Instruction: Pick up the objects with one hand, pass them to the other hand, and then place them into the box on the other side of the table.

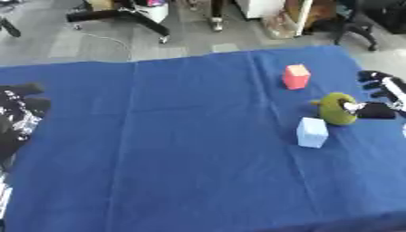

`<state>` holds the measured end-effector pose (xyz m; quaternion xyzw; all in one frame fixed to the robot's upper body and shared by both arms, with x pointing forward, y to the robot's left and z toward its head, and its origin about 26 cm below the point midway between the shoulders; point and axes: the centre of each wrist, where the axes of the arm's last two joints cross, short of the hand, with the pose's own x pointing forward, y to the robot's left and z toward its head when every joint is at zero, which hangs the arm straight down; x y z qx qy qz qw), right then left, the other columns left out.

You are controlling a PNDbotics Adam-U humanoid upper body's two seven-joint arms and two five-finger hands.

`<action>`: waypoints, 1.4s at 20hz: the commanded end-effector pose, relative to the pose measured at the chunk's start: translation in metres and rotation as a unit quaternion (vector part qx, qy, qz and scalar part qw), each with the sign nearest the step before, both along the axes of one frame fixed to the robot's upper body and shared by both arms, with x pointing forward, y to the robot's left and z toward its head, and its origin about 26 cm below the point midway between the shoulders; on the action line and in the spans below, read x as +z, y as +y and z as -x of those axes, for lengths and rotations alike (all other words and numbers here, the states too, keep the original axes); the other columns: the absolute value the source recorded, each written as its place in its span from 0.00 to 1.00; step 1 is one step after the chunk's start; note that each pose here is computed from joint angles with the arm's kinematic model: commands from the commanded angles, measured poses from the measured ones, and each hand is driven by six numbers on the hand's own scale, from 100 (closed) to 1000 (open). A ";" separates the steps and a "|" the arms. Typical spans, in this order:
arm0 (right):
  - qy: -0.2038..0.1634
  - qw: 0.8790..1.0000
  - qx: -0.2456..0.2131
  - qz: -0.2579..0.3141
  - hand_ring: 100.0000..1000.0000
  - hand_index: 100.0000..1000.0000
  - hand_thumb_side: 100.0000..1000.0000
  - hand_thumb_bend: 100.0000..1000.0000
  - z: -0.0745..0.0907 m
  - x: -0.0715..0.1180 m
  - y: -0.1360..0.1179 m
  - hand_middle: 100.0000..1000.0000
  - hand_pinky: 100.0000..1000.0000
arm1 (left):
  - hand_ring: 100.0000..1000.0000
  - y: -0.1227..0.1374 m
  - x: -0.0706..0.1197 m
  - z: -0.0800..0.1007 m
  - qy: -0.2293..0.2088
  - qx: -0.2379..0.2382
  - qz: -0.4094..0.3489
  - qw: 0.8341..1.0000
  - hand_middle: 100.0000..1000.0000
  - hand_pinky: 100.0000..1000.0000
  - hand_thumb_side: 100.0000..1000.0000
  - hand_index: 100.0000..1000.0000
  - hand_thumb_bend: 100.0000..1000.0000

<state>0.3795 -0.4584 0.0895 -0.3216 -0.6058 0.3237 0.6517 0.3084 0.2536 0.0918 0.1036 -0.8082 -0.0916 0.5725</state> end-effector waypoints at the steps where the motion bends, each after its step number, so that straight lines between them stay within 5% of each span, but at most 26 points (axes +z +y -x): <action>1: -0.005 1.000 -0.007 0.017 0.82 0.88 0.12 0.26 -0.002 0.013 -0.011 0.80 0.76 | 0.64 0.002 0.009 -0.001 -0.014 -0.003 -0.009 1.000 0.67 0.80 0.53 0.74 0.66; 7: 0.012 1.000 -0.007 0.019 0.80 0.82 0.00 0.17 -0.003 0.006 -0.013 0.74 0.75 | 0.64 0.002 0.009 -0.001 -0.015 -0.005 -0.009 1.000 0.67 0.79 0.53 0.73 0.66; 12: 0.022 0.999 -0.008 0.027 0.77 0.75 0.00 0.09 -0.001 0.003 -0.015 0.68 0.74 | 0.64 0.002 0.009 -0.001 -0.015 -0.006 -0.009 1.000 0.67 0.79 0.53 0.73 0.66; 13: 0.023 0.999 -0.008 0.028 0.73 0.68 0.00 0.03 -0.001 0.003 -0.015 0.59 0.72 | 0.64 0.002 0.009 -0.001 -0.015 -0.006 -0.010 1.000 0.67 0.79 0.53 0.73 0.66; 19: 0.022 0.998 -0.006 0.053 0.65 0.56 0.00 0.00 -0.003 0.005 -0.012 0.46 0.68 | 0.64 0.002 0.008 0.000 -0.014 -0.007 -0.009 1.000 0.67 0.79 0.53 0.73 0.66; 28: -0.088 0.993 -0.037 0.065 0.55 0.34 0.00 0.00 -0.008 0.021 0.002 0.31 0.59 | 0.64 0.003 0.007 0.000 -0.012 -0.004 -0.009 1.000 0.67 0.79 0.53 0.73 0.66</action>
